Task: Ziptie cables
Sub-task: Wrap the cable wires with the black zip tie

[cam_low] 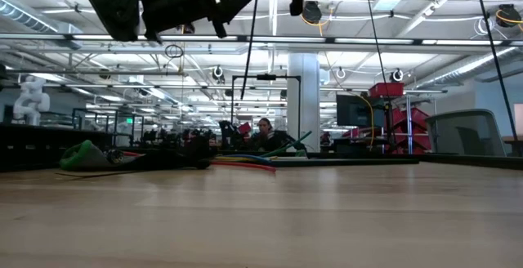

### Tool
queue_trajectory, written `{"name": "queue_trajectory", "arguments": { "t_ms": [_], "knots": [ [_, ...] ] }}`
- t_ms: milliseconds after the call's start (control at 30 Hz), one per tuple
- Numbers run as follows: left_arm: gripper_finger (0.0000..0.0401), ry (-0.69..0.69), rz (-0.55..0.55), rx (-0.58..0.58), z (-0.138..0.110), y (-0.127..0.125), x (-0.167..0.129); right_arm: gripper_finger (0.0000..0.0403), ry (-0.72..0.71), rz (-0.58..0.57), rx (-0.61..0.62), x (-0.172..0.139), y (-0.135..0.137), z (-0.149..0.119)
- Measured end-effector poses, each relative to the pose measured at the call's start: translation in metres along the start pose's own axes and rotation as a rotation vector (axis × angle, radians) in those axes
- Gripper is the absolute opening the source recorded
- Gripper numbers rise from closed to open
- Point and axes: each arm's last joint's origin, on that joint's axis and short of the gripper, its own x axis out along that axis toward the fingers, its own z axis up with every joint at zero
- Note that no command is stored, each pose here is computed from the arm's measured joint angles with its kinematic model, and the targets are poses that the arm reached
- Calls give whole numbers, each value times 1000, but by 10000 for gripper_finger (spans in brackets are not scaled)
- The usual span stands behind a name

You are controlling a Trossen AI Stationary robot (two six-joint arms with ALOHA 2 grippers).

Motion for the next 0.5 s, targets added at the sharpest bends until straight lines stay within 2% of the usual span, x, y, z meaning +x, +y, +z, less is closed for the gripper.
{"name": "queue_trajectory", "arguments": {
  "t_ms": [167,300,367,500],
  "knots": [
    [203,25,-54,12,20,0,-10,0,6,-24,-8,-1,-9,2],
    [203,147,-24,74,36,6,-26,0,51,42,52,-2,-15,2],
    [203,221,11,173,42,4,-36,0,72,92,98,-2,-16,2],
    [203,378,38,466,43,-11,-49,0,73,109,189,-3,-19,5]
  ]
}}
